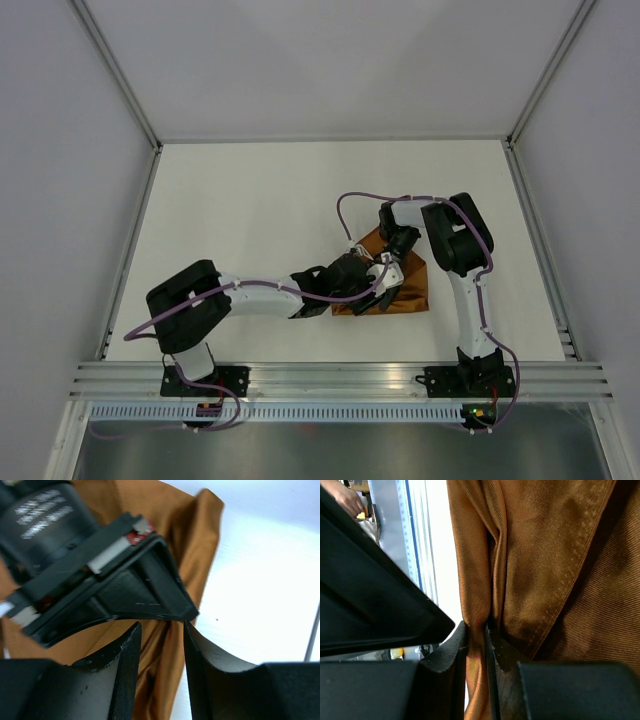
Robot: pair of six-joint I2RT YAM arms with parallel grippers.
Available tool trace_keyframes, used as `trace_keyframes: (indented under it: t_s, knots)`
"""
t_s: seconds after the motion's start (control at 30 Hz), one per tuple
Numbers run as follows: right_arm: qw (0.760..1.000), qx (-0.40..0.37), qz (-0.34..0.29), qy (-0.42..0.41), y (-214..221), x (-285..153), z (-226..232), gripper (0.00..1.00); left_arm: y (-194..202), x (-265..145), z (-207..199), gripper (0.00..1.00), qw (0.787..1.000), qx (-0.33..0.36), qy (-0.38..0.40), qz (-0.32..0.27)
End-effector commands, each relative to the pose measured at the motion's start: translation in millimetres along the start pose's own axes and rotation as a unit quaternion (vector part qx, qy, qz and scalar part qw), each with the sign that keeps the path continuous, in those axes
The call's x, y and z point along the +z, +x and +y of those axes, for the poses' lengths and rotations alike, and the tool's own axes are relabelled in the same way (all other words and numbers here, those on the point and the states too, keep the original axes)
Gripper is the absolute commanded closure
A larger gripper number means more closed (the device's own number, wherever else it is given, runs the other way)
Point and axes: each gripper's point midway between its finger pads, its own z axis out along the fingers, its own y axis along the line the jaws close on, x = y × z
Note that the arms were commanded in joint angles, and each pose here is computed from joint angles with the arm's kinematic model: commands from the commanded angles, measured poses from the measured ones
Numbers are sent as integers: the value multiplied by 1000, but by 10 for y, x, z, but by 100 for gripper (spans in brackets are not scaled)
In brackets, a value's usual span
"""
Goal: Fold the napkin, place the utensils inside, and roll it up
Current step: Roll the napkin at the center of the board.
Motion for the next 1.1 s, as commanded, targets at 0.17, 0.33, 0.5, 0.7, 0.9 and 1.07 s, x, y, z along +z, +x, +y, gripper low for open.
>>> trace_keyframes:
  t_s: [0.17, 0.33, 0.5, 0.7, 0.9, 1.07]
  knots:
    - [994, -73, 29, 72, 77, -23, -553, 94, 99, 57, -292, 56, 996, 26, 77, 21]
    - [994, -72, 29, 72, 82, -27, -552, 94, 182, 82, -316, 56, 996, 27, 80, 27]
    - [995, -70, 29, 72, 89, -25, -556, 94, 223, 141, -314, 56, 996, 30, 81, 33]
    - [995, -68, 28, 71, 99, -27, -559, 94, 272, 217, -237, 56, 997, 38, 61, 35]
    - [995, -67, 27, 70, 98, -22, -555, 94, 326, 270, -185, 57, 997, 45, 47, 44]
    - [995, -66, 27, 72, 105, -25, -562, 94, 341, 266, -132, 57, 996, 62, 38, 53]
